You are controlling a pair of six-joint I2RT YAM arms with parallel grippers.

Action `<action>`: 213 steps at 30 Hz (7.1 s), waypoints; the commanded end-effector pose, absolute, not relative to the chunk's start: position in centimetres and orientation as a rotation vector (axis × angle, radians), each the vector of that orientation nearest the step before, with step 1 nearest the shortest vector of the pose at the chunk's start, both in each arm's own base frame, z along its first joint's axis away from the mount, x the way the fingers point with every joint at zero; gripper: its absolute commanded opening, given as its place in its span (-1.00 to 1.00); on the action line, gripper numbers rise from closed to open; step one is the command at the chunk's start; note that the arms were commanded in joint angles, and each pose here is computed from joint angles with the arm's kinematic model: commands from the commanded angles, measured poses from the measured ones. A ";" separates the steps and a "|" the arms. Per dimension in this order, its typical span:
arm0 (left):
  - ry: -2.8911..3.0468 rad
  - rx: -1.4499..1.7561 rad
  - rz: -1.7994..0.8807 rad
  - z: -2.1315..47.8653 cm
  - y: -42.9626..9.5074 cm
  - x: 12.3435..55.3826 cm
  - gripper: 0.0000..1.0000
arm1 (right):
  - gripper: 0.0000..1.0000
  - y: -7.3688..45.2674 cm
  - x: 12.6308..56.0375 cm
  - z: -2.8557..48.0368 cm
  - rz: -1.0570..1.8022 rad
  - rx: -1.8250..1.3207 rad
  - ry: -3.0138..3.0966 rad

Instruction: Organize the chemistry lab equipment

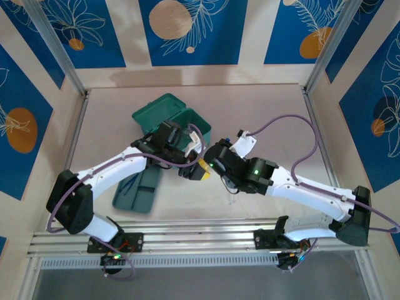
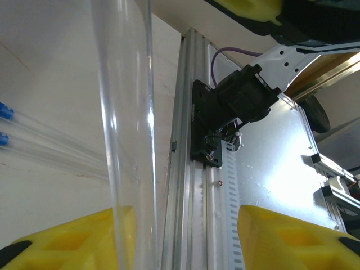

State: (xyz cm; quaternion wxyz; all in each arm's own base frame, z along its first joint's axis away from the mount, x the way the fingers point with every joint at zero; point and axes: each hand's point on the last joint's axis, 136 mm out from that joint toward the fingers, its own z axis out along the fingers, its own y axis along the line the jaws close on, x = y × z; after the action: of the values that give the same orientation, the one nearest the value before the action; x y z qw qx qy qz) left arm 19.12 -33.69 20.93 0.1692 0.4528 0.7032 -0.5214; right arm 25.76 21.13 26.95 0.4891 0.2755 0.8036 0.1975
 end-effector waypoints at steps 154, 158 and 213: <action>2.137 1.343 -0.893 10.7 -25.5 21.7 0.05 | -0.74 21.6 38.2 24.1 -0.040 0.175 2.284; 2.099 1.348 -1.021 11.9 -26.2 20.3 0.04 | -0.73 21.6 39.5 22.6 -0.024 0.205 2.304; 2.098 1.369 -1.047 11.5 -26.0 19.5 0.07 | -0.70 21.0 40.4 15.5 -0.114 0.281 2.401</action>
State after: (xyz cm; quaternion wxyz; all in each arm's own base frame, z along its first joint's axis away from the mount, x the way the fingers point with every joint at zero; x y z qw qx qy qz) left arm 19.98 -26.25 11.11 0.2111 0.4903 0.7617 -0.3672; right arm 40.80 21.31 15.28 0.3403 0.0927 0.9350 -0.0356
